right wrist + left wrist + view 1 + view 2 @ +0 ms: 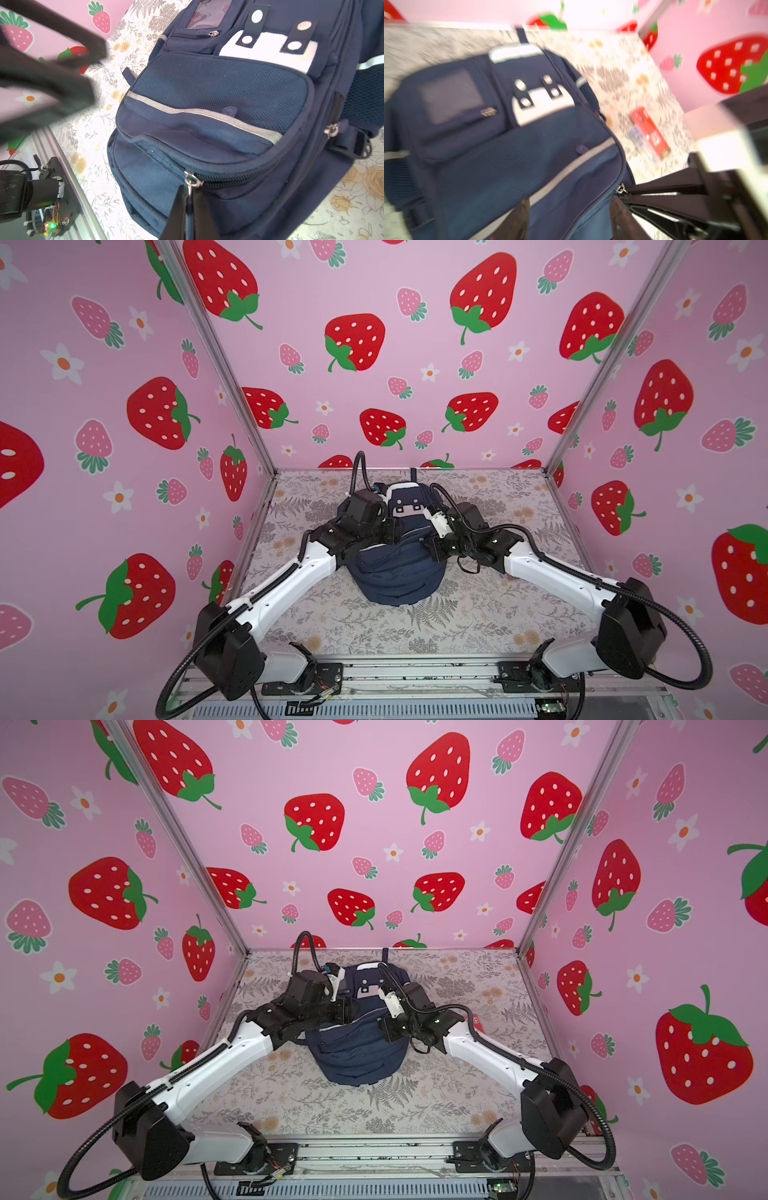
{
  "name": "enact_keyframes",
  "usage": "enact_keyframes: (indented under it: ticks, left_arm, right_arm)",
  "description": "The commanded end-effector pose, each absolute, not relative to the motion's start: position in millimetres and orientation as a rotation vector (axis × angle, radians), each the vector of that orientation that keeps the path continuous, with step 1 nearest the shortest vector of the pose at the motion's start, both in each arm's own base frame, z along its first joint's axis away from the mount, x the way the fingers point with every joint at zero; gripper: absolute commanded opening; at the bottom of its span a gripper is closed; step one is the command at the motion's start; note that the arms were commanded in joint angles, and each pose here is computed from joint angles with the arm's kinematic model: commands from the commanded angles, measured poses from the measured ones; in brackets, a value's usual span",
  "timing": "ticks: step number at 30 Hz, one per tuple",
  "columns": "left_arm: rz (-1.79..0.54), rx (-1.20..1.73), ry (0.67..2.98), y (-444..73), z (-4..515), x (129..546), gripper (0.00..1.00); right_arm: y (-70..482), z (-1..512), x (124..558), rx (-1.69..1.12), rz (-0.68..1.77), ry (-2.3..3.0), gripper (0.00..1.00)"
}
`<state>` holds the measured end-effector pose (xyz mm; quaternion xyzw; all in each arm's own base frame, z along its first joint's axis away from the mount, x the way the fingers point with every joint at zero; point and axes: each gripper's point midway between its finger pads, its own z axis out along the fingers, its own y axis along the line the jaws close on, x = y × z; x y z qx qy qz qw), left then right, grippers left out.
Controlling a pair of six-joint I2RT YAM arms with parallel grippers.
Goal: Pack the student bag
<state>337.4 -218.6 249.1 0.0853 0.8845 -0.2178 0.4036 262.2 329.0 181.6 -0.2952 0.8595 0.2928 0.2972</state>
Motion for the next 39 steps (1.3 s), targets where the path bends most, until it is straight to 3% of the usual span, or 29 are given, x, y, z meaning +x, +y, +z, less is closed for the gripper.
enact_keyframes:
  ticks: [1,5,7,10,14,19,24,28,32,39]
  left_arm:
    - [-0.424,-0.042,2.221,-162,262,340,0.67]
    - [-0.552,-0.336,2.313,-114,227,332,0.67]
    - [-0.794,-0.452,2.334,-111,209,332,0.57]
    - [-1.002,-0.543,2.316,-113,188,339,0.51]
    - [-1.091,-0.535,2.362,-128,163,352,0.46]
    - [-1.141,-0.564,2.35,-134,142,363,0.47]
    - [-1.212,-0.644,2.377,-140,125,361,0.39]
    - [-1.091,-0.627,2.456,-126,125,355,0.42]
    - [-1.018,-0.651,2.447,-111,137,358,0.5]
    - [-1.165,-0.744,2.402,-123,119,373,0.54]
  right_arm:
    - [332,187,264,-0.788,0.757,2.283,0.0]
    - [330,177,264,-0.785,0.745,2.298,0.0]
    - [326,170,266,-0.782,0.713,2.31,0.0]
    - [324,163,273,-0.796,0.65,2.318,0.0]
    - [327,161,279,-0.832,0.631,2.323,0.0]
    - [325,160,285,-0.838,0.599,2.367,0.0]
    - [325,157,287,-0.813,0.584,2.408,0.0]
    - [322,151,292,-0.735,0.588,2.392,0.0]
    - [324,157,294,-0.712,0.595,2.384,0.0]
    - [320,163,292,-0.757,0.567,2.373,0.0]
